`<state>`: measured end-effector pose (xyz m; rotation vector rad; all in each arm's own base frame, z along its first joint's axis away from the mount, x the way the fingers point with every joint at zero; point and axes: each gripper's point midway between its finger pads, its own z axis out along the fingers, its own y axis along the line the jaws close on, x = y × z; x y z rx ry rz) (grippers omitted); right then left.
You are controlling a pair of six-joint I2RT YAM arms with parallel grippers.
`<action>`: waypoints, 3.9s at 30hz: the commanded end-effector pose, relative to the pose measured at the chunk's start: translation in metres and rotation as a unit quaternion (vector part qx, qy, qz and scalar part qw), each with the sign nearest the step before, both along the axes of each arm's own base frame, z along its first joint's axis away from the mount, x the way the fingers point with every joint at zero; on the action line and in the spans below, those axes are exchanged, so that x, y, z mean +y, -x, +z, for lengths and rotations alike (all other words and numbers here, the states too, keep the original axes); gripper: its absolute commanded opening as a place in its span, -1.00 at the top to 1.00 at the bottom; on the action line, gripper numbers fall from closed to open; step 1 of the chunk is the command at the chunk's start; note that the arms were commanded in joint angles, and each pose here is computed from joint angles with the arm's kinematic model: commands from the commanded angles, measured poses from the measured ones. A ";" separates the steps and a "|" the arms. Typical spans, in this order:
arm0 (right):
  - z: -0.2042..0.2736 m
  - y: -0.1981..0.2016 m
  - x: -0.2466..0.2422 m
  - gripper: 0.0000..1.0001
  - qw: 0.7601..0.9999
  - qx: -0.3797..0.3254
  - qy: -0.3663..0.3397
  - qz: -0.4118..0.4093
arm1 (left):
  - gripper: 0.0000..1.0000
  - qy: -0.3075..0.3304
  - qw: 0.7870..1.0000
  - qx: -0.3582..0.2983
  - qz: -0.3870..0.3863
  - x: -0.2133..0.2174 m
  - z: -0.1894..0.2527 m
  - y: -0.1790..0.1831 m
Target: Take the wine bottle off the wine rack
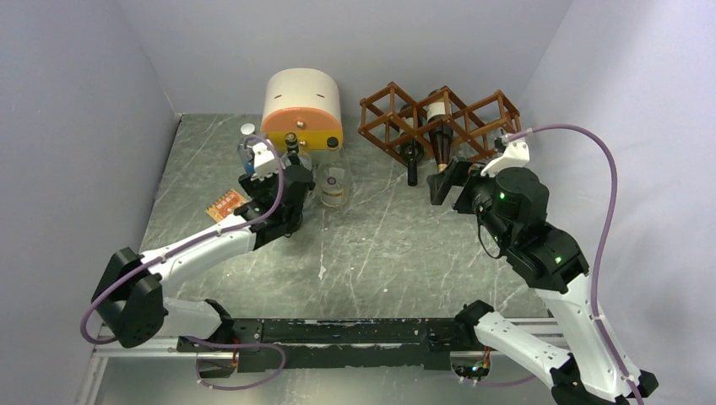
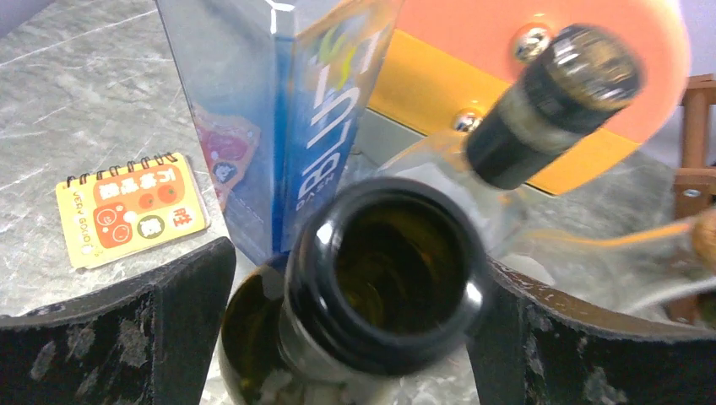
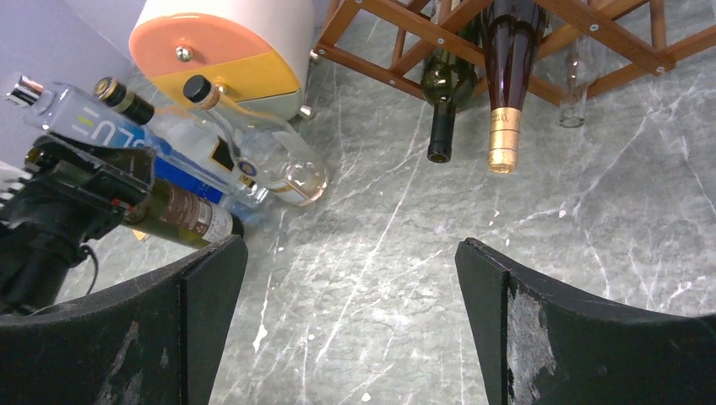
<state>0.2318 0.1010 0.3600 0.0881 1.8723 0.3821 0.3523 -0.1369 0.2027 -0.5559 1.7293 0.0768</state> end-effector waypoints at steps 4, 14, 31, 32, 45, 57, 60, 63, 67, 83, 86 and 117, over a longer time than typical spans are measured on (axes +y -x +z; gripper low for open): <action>0.000 -0.004 0.000 -1.00 1.000 0.004 0.002 -0.007 | -1.00 0.033 0.997 -0.061 -0.020 -0.010 0.049 0.016; -0.011 -0.017 0.009 -1.00 1.000 0.019 0.014 -0.007 | -1.00 0.065 0.988 -0.134 -0.035 0.000 0.104 0.034; -0.093 -0.083 -0.015 -1.00 0.991 0.090 0.081 -0.060 | -0.99 -0.021 0.929 -0.252 -0.271 -0.047 0.186 0.058; -0.098 -0.090 -0.023 -1.00 0.991 0.095 0.067 -0.061 | -0.99 -0.029 0.923 -0.252 -0.290 -0.054 0.186 0.059; -0.166 -0.166 -0.051 -1.00 0.987 0.111 -0.115 -0.002 | -0.99 -0.102 0.838 -0.275 -0.461 -0.127 0.169 0.087; -0.218 -0.216 -0.059 -0.57 0.985 0.103 -0.134 0.019 | -0.99 -0.138 0.824 -0.271 -0.478 -0.137 0.159 0.095; -0.229 -0.227 -0.059 -0.51 0.985 0.110 -0.134 0.026 | -0.99 -0.145 0.826 -0.256 -0.481 -0.141 0.153 0.091; -0.235 -0.235 -0.055 -0.32 0.983 0.109 -0.137 0.046 | -0.98 -0.148 0.824 -0.256 -0.483 -0.145 0.148 0.089; -0.234 -0.241 -0.050 -0.22 0.983 0.097 -0.143 0.067 | -0.99 -0.147 0.824 -0.249 -0.487 -0.148 0.143 0.088; -0.213 -0.243 -0.040 0.62 0.980 0.056 -0.169 0.094 | -0.99 -0.150 0.823 -0.234 -0.495 -0.155 0.133 0.085; -0.208 -0.234 -0.038 0.77 0.979 0.044 -0.174 0.094 | -0.98 -0.151 0.823 -0.232 -0.496 -0.156 0.132 0.084; -0.141 -0.112 -0.016 1.00 0.969 -0.010 -0.224 0.103 | -0.99 -0.147 0.818 -0.220 -0.512 -0.164 0.130 0.085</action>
